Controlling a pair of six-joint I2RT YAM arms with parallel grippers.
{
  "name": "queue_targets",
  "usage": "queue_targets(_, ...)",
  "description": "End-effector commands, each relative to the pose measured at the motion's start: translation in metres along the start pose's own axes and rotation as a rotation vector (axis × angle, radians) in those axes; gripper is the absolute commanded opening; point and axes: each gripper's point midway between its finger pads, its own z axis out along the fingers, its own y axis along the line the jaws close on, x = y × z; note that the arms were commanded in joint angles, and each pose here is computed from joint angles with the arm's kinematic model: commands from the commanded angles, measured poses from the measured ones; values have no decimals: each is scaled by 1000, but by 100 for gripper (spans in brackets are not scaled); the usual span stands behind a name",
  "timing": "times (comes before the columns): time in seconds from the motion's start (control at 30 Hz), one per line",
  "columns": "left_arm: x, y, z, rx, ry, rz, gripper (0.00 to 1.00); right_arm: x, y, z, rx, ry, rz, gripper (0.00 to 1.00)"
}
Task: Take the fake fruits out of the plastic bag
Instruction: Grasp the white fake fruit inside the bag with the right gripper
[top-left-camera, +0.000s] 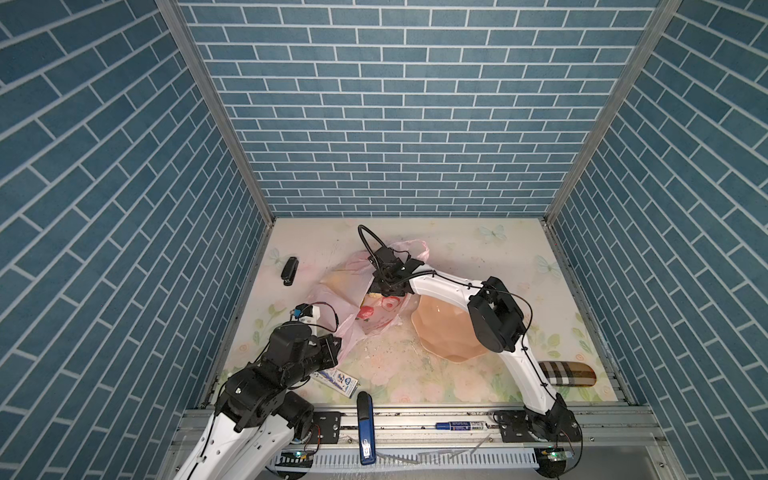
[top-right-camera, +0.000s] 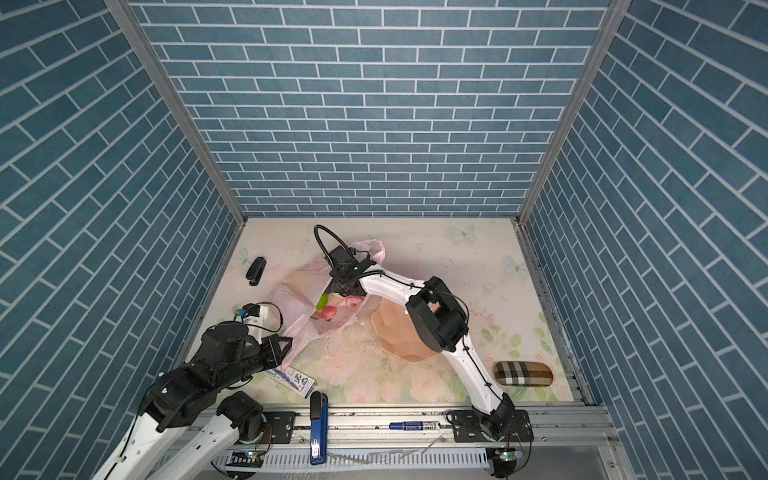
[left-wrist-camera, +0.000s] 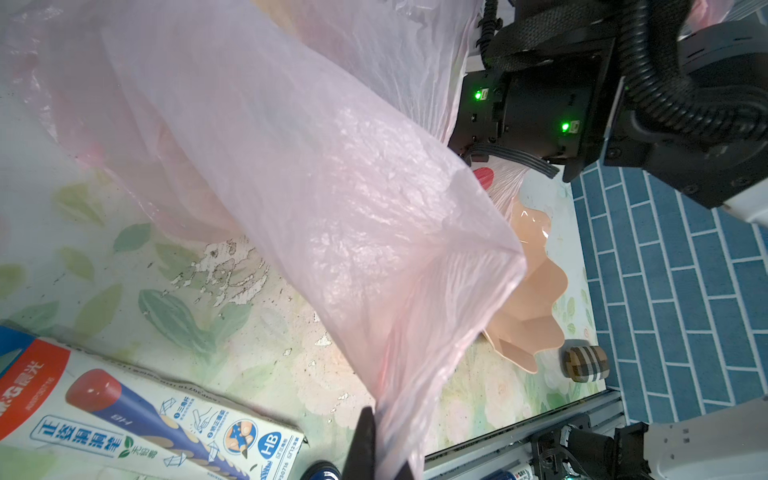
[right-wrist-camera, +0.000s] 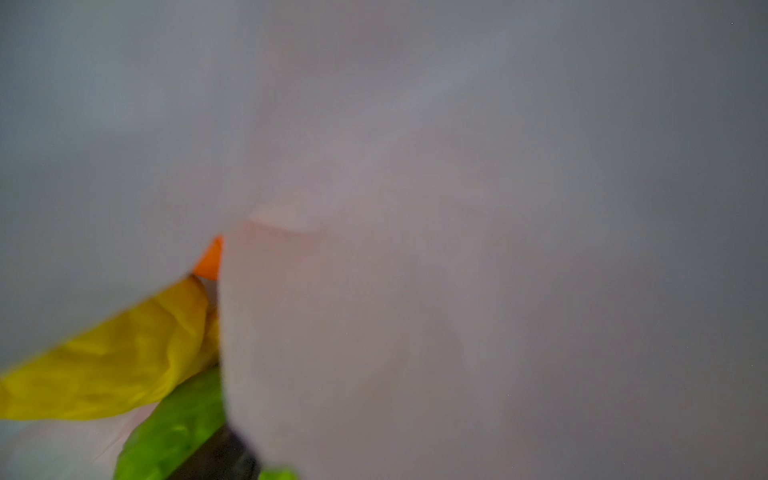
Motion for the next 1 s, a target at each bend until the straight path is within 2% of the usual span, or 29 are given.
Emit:
queue_targets(0.0,5,2,3,10,8,10,6,-12,8,1,-14,-22,43,91)
queue_targets(0.37,11,6,8,14,20,-7,6,-22,8,11,-28,-51,54,87)
queue_targets(0.47,12,7,9,10,24,-9,5,-21,8,16,-39,-41,64,84)
queue_targets(0.57,11,6,8,11,16,-10,5,-21,7,17,-40,-41,66,76)
queue_targets(0.8,-1,6,4,-4,-38,-10,5,-21,12,10,-75,-47,49,50)
queue_targets(0.97,-24,1,-1,-16,-134,-7,6,-19,12,-6,-96,-52,12,39)
